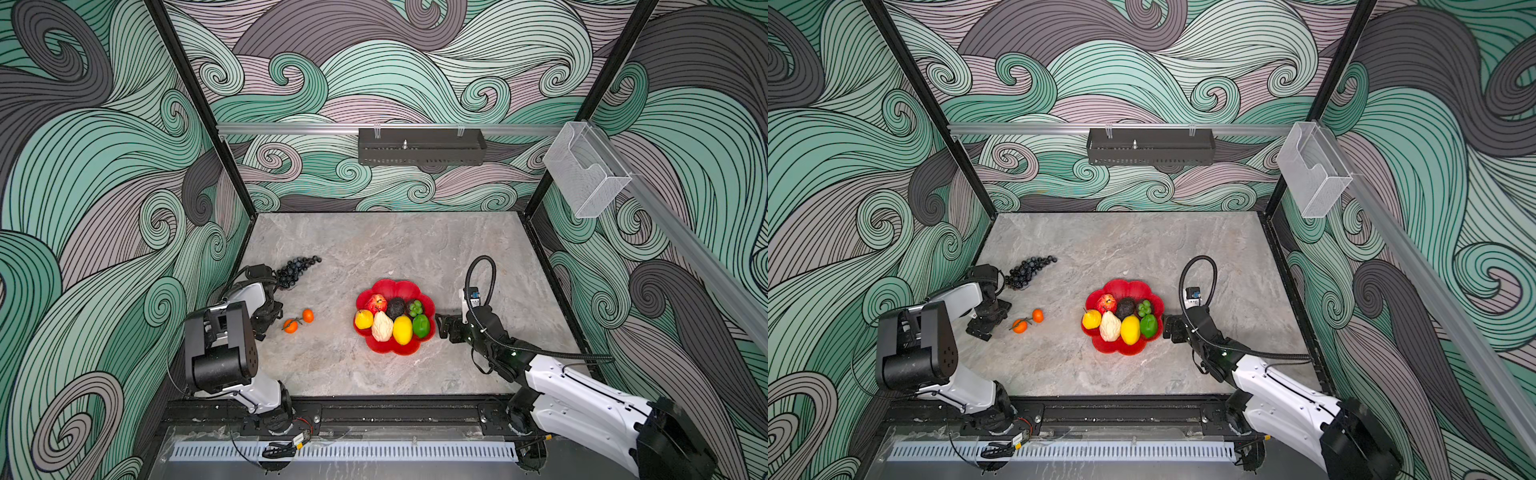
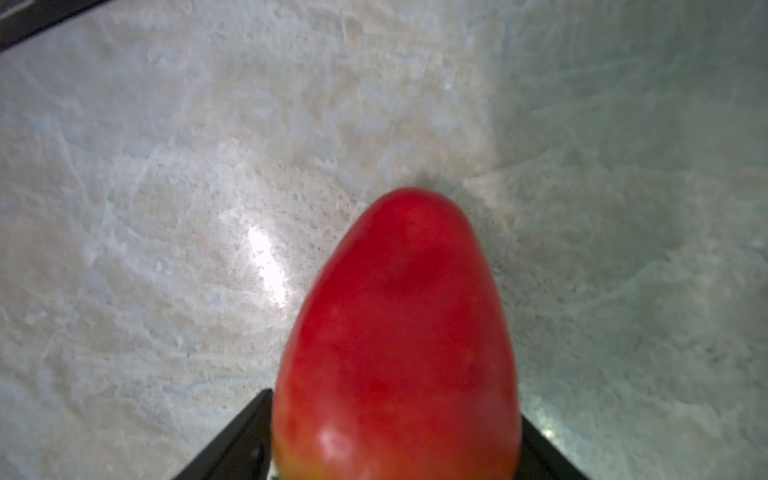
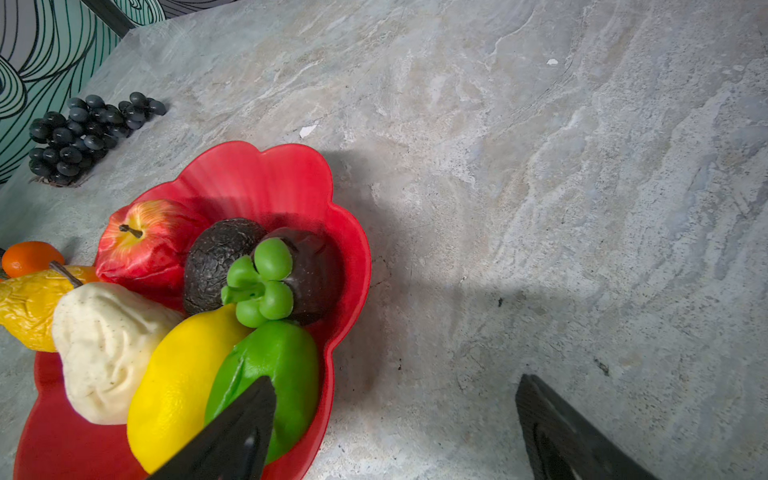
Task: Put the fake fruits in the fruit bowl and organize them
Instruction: 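Close the left gripper on the red strawberry and lift it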
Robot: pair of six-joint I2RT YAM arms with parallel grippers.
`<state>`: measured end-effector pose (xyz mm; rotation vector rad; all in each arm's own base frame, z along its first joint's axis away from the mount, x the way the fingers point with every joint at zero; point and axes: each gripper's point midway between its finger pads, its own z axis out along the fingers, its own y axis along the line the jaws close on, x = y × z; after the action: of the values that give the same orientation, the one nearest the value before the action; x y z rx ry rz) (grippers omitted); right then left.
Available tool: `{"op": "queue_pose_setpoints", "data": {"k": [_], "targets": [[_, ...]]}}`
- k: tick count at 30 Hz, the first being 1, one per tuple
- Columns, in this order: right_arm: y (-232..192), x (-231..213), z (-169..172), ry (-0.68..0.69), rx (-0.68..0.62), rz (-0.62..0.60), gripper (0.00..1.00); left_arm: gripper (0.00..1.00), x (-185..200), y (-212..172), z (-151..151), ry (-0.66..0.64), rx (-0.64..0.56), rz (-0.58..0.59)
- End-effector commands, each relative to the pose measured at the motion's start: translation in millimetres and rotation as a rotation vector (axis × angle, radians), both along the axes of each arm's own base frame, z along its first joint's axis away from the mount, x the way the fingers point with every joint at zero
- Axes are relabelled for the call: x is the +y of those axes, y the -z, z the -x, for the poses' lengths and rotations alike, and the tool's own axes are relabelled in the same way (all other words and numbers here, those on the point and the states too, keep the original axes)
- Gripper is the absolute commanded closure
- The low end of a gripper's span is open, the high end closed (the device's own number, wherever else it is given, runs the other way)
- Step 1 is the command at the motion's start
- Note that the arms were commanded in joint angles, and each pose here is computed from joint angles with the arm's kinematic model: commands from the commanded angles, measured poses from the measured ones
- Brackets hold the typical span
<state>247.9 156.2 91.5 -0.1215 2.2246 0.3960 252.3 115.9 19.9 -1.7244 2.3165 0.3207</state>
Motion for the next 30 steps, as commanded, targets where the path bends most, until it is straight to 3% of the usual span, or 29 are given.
{"op": "queue_pose_setpoints", "data": {"k": [1, 10, 14, 20, 25, 30], "targets": [[-8, -4, -4, 0.028, -0.013, 0.004, 0.09, 0.09, 6, -8, -2, -0.022, -0.020, -0.013], [-8, -6, 0, 0.023, -0.006, 0.001, 0.08, 0.11, 19, 1, -9, -0.105, -0.062, 0.103], [-10, -6, 0, 0.021, -0.013, -0.003, 0.08, 0.21, 20, 1, -13, -0.108, -0.084, 0.124], [-11, -6, 2, 0.018, -0.017, -0.011, 0.07, 0.49, 15, 3, -12, -0.101, -0.097, 0.141], [-15, -5, 2, 0.014, -0.025, -0.020, 0.08, 0.51, 5, -5, -12, -0.087, -0.153, 0.159], [-25, 6, 4, -0.023, -0.015, -0.074, 0.09, 0.54, -25, -41, -19, -0.038, -0.322, 0.190]]}}
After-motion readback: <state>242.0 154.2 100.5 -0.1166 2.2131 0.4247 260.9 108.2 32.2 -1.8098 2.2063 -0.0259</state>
